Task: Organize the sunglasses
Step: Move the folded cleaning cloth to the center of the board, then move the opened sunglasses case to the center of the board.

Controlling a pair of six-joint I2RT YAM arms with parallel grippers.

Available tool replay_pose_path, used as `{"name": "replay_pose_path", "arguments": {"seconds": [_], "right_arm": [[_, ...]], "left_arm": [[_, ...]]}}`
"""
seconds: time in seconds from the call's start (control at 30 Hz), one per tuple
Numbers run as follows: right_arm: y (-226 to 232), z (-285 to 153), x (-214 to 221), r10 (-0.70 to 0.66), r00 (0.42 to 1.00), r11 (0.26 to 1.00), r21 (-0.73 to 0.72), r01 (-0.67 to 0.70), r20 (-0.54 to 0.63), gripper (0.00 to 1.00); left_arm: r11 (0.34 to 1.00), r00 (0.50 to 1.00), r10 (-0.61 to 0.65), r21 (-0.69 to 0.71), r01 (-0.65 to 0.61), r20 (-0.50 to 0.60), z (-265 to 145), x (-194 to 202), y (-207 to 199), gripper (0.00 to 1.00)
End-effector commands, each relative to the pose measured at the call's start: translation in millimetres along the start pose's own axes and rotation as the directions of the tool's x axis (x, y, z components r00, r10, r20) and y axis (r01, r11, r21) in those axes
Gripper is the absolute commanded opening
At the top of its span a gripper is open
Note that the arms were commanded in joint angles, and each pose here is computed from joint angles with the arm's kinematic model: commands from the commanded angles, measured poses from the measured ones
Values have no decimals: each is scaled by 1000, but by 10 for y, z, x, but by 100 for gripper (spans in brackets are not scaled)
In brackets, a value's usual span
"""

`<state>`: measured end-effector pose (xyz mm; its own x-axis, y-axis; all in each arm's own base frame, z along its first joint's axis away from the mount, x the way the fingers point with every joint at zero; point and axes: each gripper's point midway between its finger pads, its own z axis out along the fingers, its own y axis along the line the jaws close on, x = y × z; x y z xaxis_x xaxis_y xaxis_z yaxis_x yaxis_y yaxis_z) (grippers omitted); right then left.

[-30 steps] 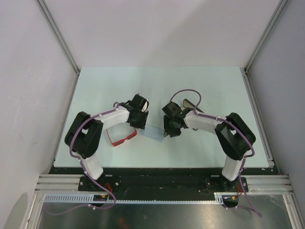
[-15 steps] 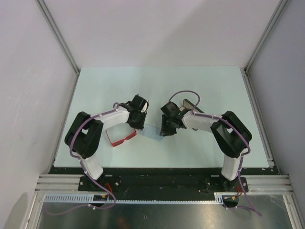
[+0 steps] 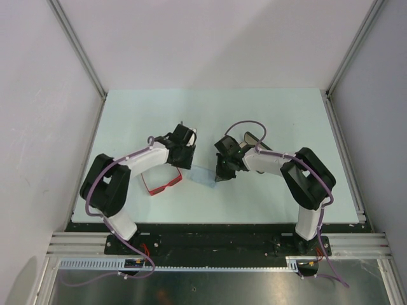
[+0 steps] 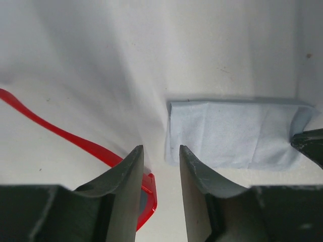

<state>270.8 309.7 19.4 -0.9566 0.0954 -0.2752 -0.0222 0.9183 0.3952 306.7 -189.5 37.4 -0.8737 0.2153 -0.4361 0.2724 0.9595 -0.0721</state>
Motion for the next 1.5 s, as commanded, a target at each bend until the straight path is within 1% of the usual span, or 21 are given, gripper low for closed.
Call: {"name": "replay_pose_path", "arguments": {"seconds": [0.0, 0.03, 0.13, 0.17, 0.33, 0.43, 0.47, 0.57, 0.63, 0.7, 0.8, 0.9, 1.0, 1.03, 1.07, 1.17, 1.2, 1.27, 1.3, 1.43, 1.47], "right_arm": [[-376, -170, 6, -86, 996, 989, 115, 88, -21, 0], [-442, -224, 30, -98, 994, 986, 133, 102, -41, 0], [-653, -365, 12, -144, 987, 973, 169, 155, -77, 0], [-700, -399, 4, -173, 980, 969, 160, 187, -96, 0], [-950, -494, 88, -179, 967, 956, 199, 214, -179, 0], [-1024, -519, 118, -168, 965, 952, 219, 211, -201, 2], [-1046, -533, 99, -169, 967, 949, 235, 212, -192, 15], [-998, -612, 20, -160, 977, 951, 242, 191, -141, 42], [-935, -657, -46, -145, 984, 959, 232, 164, -100, 50], [-909, -771, -161, -134, 990, 960, 243, 138, -32, 54], [-856, -935, -334, -112, 991, 963, 253, 89, 78, 56], [-873, -1069, -558, -88, 976, 960, 277, 30, 199, 53], [-894, -1206, -885, -64, 938, 957, 286, -39, 341, 49], [-956, -1266, -972, -66, 923, 947, 316, -62, 379, 49], [-992, -1316, -1042, -63, 914, 942, 326, -77, 400, 52], [-1001, -1439, -1229, -125, 892, 938, 345, -36, 434, 57], [-1032, -1472, -1320, -189, 884, 930, 367, 21, 428, 58], [-1045, -1489, -1403, -252, 875, 917, 391, 80, 414, 58], [-1033, -1524, -1485, -344, 849, 893, 421, 162, 402, 59], [-950, -1556, -1692, -490, 781, 839, 453, 303, 386, 61], [-987, -1496, -1726, -501, 784, 827, 468, 311, 365, 61]], "left_arm": [[1000, 996, -3, 4, 2, 89, -263, -202, -9, 41], [1000, 996, -3, 15, 2, 94, -282, -218, -30, 43], [999, 995, -8, 50, 3, 104, -333, -255, -95, 44], [998, 995, -11, 56, 5, 104, -342, -257, -107, 45], [995, 995, -15, 103, 5, 100, -356, -293, -202, 46], [992, 995, -18, 128, 5, 101, -371, -326, -254, 47], [991, 995, -21, 132, 8, 98, -369, -327, -265, 48], [987, 995, -23, 164, 7, 96, -382, -353, -328, 51], [985, 995, -28, 173, 11, 98, -389, -376, -357, 52], [984, 994, -31, 176, 13, 103, -388, -416, -366, 52], [987, 992, -37, 158, 17, 120, -382, -513, -354, 58], [988, 990, -47, 151, 27, 133, -379, -604, -361, 60], [988, 988, -59, 148, 38, 145, -393, -670, -367, 63], [988, 988, -59, 148, 38, 146, -393, -671, -367, 64], [988, 987, -60, 149, 37, 148, -404, -676, -368, 64], [987, 987, -51, 157, 27, 151, -430, -666, -376, 66], [987, 987, -49, 158, 25, 151, -437, -655, -375, 67], [986, 988, -40, 166, 14, 150, -447, -637, -382, 68], [986, 989, -38, 166, 13, 145, -440, -615, -379, 68], [985, 990, -18, 175, -7, 142, -447, -579, -385, 69], [984, 990, -15, 178, -10, 138, -442, -565, -389, 68]]}}
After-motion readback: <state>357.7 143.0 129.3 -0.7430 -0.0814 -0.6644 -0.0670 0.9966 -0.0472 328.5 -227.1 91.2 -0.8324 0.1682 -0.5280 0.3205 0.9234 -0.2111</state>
